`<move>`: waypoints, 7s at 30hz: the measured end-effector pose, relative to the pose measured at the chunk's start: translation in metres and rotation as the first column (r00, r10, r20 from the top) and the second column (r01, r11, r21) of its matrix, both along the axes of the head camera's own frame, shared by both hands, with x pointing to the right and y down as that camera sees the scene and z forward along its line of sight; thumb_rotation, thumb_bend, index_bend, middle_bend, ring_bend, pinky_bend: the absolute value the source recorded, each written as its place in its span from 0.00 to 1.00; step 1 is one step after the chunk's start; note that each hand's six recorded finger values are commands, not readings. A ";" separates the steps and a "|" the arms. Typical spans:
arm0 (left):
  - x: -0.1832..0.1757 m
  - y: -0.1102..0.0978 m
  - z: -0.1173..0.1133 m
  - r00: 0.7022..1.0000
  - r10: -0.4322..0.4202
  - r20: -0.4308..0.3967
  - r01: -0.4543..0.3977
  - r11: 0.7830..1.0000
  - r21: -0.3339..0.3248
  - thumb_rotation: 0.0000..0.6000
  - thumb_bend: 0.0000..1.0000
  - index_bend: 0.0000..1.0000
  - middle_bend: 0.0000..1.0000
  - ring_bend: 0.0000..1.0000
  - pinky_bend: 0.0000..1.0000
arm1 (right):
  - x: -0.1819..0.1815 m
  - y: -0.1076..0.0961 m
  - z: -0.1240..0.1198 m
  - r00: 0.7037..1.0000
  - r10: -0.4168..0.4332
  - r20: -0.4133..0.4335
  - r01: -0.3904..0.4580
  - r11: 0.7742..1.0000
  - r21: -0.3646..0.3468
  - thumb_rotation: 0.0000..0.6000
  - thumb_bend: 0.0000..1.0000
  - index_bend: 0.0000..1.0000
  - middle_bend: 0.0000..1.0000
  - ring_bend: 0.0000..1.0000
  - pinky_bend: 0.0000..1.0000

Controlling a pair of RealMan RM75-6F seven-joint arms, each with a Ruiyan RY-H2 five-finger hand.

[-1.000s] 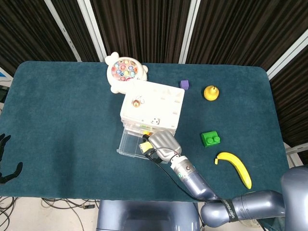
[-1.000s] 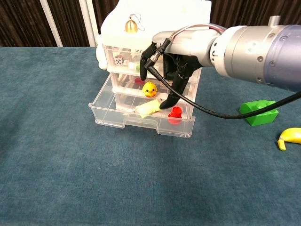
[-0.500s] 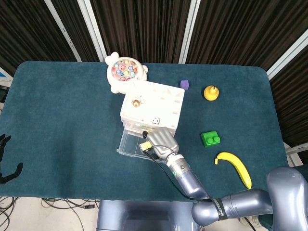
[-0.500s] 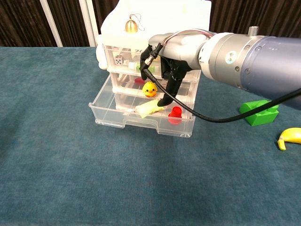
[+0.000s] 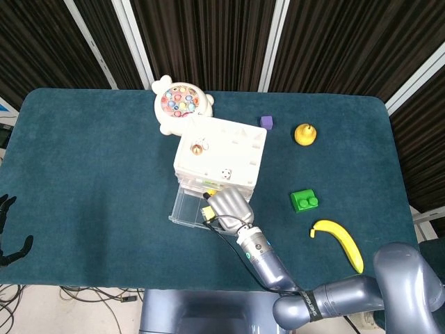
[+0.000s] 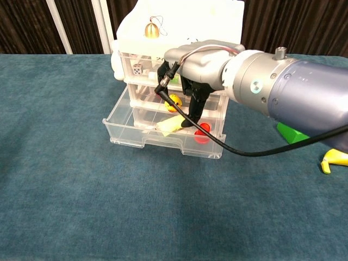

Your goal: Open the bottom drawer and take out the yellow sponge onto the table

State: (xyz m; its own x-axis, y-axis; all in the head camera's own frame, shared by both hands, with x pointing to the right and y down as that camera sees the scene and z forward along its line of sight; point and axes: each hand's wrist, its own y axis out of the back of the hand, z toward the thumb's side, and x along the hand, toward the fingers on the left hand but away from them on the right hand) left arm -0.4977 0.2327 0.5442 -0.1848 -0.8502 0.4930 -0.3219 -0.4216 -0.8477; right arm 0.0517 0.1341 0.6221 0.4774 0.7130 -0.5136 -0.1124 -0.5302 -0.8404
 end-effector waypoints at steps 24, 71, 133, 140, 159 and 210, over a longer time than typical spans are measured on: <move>0.000 0.000 0.000 1.000 -0.001 -0.001 0.001 1.000 -0.006 1.00 0.36 0.03 0.00 0.00 0.00 | -0.017 0.006 0.015 0.989 -0.118 -0.093 0.122 0.992 0.036 1.00 0.20 0.41 1.00 1.00 1.00; -0.001 0.001 0.001 1.000 -0.002 -0.003 0.002 1.000 -0.015 1.00 0.36 0.03 0.00 0.00 0.00 | -0.038 -0.003 0.037 0.943 -0.242 -0.228 0.255 0.966 0.030 1.00 0.20 0.42 1.00 1.00 1.00; -0.001 0.002 0.001 1.000 -0.002 -0.016 0.002 1.000 -0.030 1.00 0.36 0.03 0.00 0.00 0.01 | -0.043 -0.004 0.040 0.925 -0.269 -0.268 0.282 0.959 0.010 1.00 0.24 0.55 1.00 1.00 1.00; -0.001 0.002 0.001 1.000 -0.004 -0.016 0.003 1.000 -0.030 1.00 0.36 0.03 0.00 0.00 0.02 | -0.042 -0.003 0.039 0.927 -0.271 -0.260 0.284 0.959 0.013 1.00 0.25 0.55 1.00 1.00 1.00; -0.001 0.002 0.001 1.000 -0.004 -0.013 0.003 1.000 -0.028 1.00 0.36 0.03 0.00 0.00 0.01 | -0.037 -0.011 0.020 0.947 -0.249 -0.203 0.258 0.966 0.020 1.00 0.27 0.56 1.00 1.00 1.00; 0.001 0.002 0.001 1.000 -0.003 -0.011 0.003 1.000 -0.024 1.00 0.36 0.03 0.00 0.00 0.01 | 0.161 -0.029 -0.042 0.979 0.076 -0.191 -0.092 0.993 -0.076 1.00 0.27 0.56 1.00 1.00 1.00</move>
State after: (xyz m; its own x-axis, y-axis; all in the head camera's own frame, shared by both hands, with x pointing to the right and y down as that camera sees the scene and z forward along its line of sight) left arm -0.4964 0.2343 0.5451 -0.1818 -0.8377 0.5150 -0.3326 -0.4405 -0.8339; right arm 0.2132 0.1047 0.5796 0.3069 0.6968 -0.6483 -0.2155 -0.6126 -0.7604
